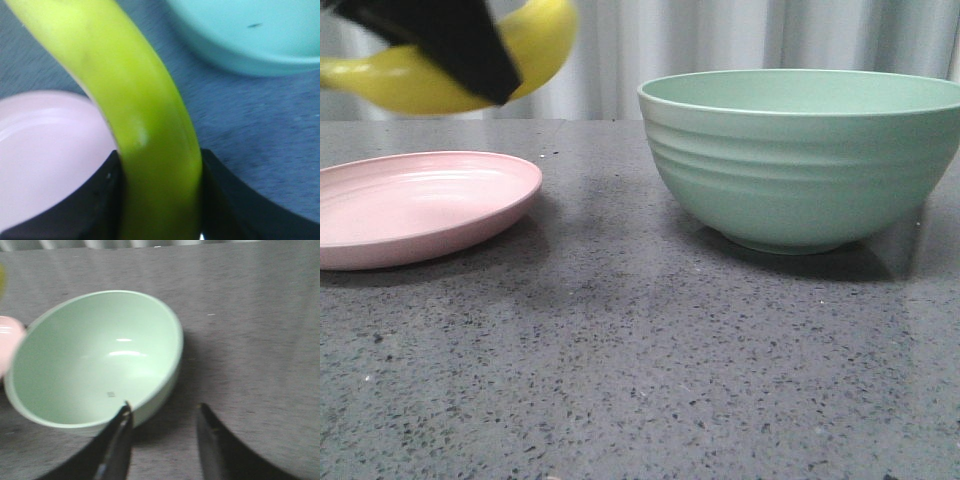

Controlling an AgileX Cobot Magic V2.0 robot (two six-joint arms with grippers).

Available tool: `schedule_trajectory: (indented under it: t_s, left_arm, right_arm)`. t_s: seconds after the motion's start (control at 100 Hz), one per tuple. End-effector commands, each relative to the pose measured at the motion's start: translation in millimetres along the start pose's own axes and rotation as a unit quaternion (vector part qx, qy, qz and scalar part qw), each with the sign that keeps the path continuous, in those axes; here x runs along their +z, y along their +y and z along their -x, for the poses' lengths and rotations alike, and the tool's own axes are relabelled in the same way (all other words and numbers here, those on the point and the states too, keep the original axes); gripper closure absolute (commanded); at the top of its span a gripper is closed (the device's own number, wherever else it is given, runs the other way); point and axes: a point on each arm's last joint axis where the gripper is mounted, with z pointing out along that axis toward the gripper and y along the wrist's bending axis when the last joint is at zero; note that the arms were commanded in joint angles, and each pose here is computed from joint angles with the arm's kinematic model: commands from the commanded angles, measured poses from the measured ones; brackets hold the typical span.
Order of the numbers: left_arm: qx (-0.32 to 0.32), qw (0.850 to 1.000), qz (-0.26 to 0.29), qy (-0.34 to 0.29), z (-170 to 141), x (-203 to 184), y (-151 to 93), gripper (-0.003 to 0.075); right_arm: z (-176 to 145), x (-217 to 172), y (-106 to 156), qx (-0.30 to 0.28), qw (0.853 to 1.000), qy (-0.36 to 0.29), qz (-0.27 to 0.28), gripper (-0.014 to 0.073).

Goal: Transfer banana from pink plate to green bowl

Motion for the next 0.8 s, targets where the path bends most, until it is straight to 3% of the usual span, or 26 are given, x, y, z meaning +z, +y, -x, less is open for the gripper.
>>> schedule_trajectory:
  t_s: [0.0,0.32,0.79]
  left_arm:
    - [0.027,0.997,-0.019,-0.065,19.1,-24.5,-22.1,0.0741]
    - [0.079,0.992,-0.066,-0.074,23.8,-26.8,-62.7,0.0741]
    - [0.079,0.992,-0.076,-0.07,24.0,-23.2,-67.3,0.0741]
  right_arm:
    - [26.0,1.1,11.4,0.016,0.998,-0.031,0.044,0.0221]
    - [63.7,46.6,55.7,0.059,0.983,-0.004,0.172,0.0208]
    - [67.5,140.5,83.5,0.138,0.97,0.073,0.185,0.0208]
